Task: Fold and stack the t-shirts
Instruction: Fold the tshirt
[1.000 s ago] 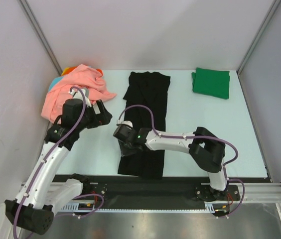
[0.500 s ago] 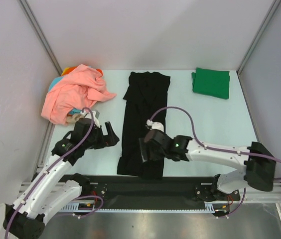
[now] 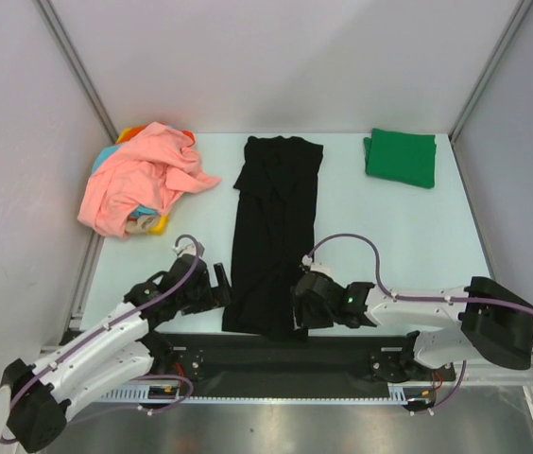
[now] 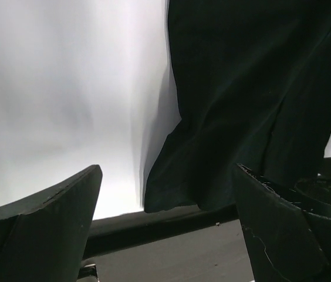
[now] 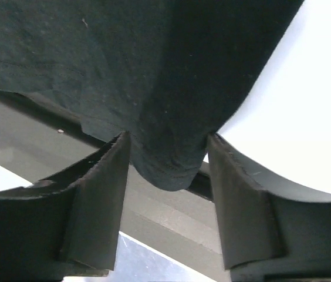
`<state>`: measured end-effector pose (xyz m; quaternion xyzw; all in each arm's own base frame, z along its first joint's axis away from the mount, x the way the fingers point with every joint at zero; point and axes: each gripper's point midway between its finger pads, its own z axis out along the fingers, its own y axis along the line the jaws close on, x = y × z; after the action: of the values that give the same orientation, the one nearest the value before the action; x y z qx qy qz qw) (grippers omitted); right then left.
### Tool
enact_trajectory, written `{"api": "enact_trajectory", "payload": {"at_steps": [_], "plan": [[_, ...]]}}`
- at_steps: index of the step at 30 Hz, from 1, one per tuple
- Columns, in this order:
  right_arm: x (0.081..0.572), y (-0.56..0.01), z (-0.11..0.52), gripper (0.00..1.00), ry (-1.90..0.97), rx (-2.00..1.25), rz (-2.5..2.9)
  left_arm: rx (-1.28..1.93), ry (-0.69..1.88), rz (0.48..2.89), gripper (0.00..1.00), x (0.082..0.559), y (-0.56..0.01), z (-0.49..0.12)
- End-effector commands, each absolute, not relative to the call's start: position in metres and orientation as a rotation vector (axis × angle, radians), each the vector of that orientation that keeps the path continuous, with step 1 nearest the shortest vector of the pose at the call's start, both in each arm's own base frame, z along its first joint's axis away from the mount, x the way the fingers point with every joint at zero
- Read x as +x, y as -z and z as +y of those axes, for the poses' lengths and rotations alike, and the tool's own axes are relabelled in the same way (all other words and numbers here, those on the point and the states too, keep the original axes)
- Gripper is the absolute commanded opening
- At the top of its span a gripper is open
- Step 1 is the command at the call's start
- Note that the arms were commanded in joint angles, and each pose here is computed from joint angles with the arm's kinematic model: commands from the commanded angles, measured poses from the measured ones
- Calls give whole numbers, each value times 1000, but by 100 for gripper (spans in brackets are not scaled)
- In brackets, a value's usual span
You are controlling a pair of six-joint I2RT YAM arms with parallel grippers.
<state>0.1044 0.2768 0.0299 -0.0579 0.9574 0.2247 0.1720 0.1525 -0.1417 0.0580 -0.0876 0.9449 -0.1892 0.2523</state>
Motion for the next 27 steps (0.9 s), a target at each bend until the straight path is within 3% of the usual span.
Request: {"api": "enact_trajectory", "payload": {"at_steps": [1, 3, 8, 11, 14, 22, 26, 27], "plan": [[101, -28, 282, 54, -687, -126, 2716, -291, 554, 2546, 96, 151, -55, -149], [98, -26, 279, 50, -682, -117, 2725, -280, 569, 2551, 94, 147, -53, -152], [95, -21, 270, 28, -667, -95, 2735, -275, 575, 2608, 88, 133, -35, -155], [96, -20, 269, 13, -661, -90, 2732, -278, 599, 2629, 80, 127, -28, -156], [95, -19, 268, 1, -660, -85, 2736, -278, 646, 2628, 62, 121, -26, -160], [95, -18, 264, 0, -657, -67, 2731, -258, 662, 2651, 42, 116, -13, -165], [95, -20, 261, 0, -648, -60, 2725, -233, 681, 2647, 21, 116, -14, -171], [96, -22, 260, 0, -642, -60, 2722, -227, 674, 2648, 1, 116, -14, -171]]}}
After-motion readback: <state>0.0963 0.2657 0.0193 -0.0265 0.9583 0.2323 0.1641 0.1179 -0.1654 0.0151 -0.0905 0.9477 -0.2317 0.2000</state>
